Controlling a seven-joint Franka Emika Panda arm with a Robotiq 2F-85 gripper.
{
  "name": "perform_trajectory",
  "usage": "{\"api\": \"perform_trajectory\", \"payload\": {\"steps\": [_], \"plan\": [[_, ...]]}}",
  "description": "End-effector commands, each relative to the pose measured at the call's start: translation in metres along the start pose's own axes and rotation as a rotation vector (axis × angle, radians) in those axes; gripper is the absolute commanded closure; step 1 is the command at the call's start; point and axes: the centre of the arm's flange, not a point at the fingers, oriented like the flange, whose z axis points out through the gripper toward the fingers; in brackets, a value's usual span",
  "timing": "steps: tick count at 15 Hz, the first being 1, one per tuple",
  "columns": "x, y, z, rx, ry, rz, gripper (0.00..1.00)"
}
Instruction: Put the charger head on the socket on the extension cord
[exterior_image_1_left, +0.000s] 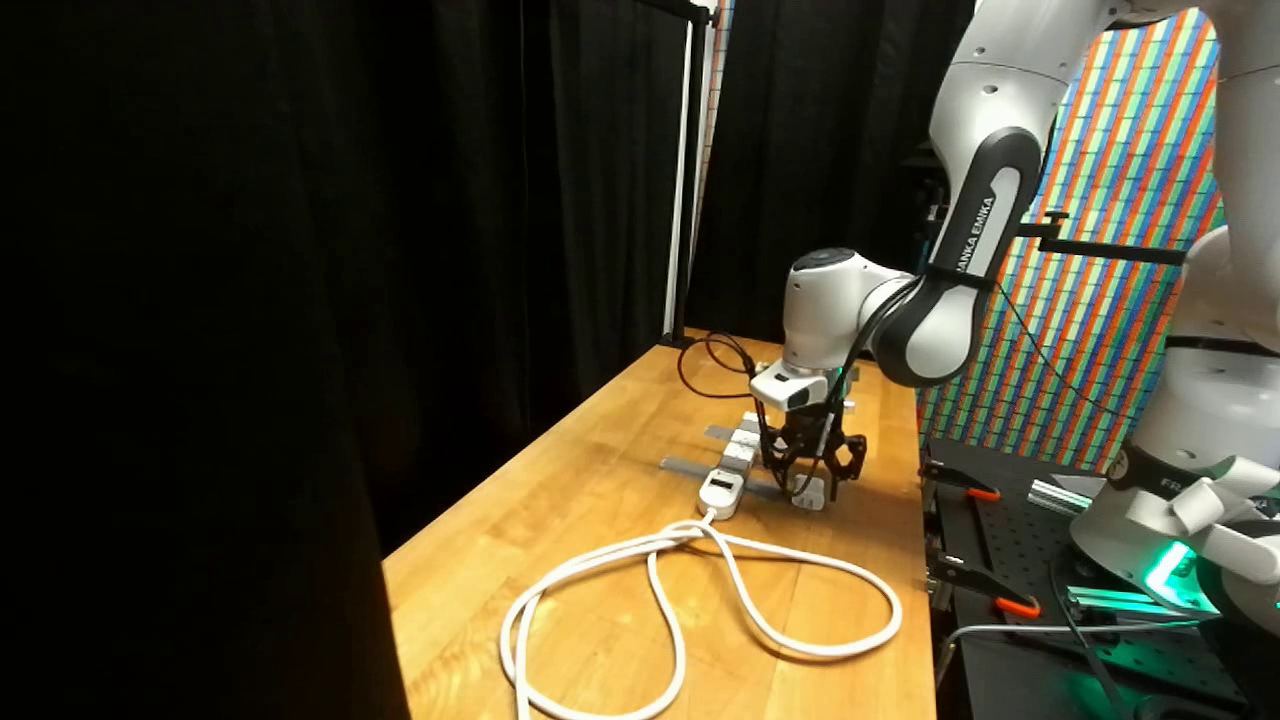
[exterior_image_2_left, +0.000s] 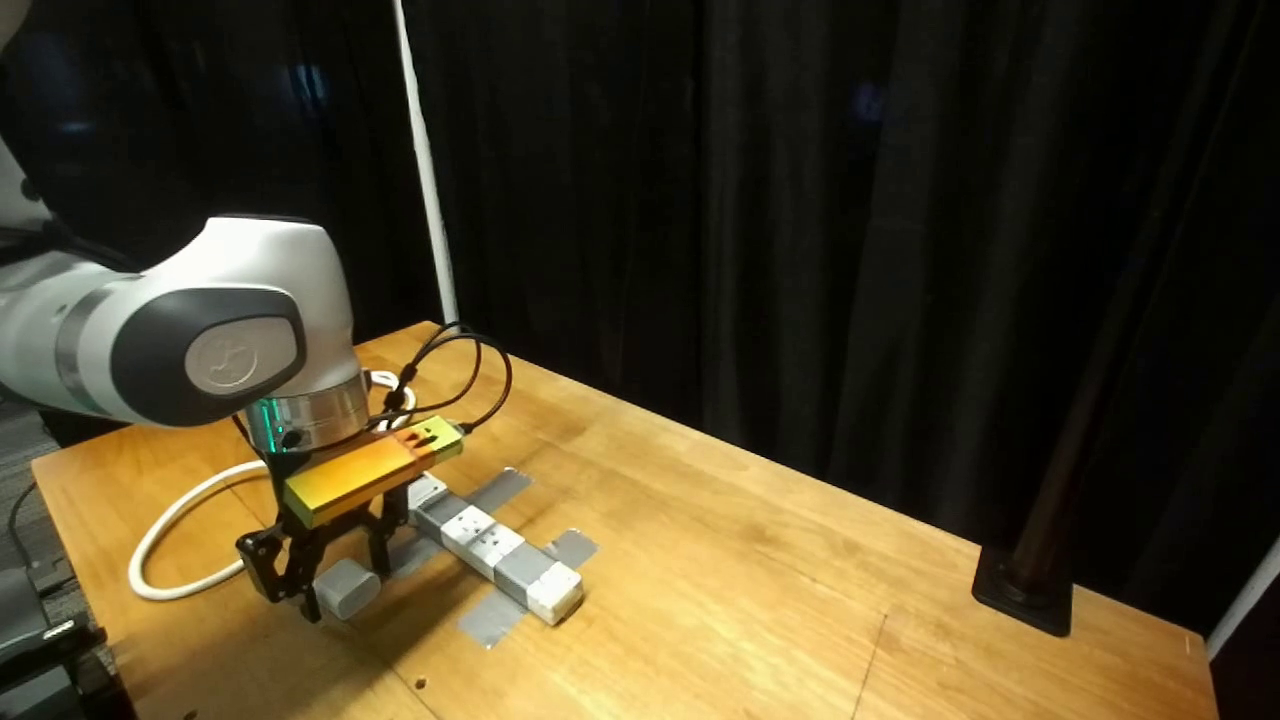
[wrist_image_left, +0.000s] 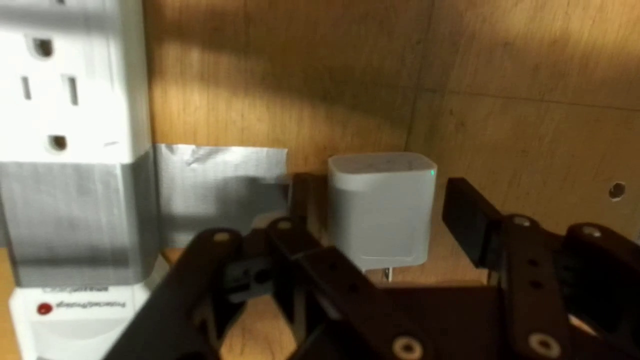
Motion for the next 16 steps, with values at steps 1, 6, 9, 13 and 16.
{"api": "perform_trajectory", "payload": {"steps": [1, 6, 9, 13, 16], "plan": [[-0.015, 0.001, -0.002, -0.027, 0.019, 0.003, 0.00], [-0.025, 0.002, -0.001, -0.036, 0.033, 0.014, 0.26], [-0.027, 0.003, 0.000, -0.041, 0.044, 0.022, 0.52], [-0.028, 0.003, 0.002, -0.029, 0.057, 0.042, 0.77], [-0.040, 0.006, -0.005, -0.022, -0.018, 0.144, 0.77]]}}
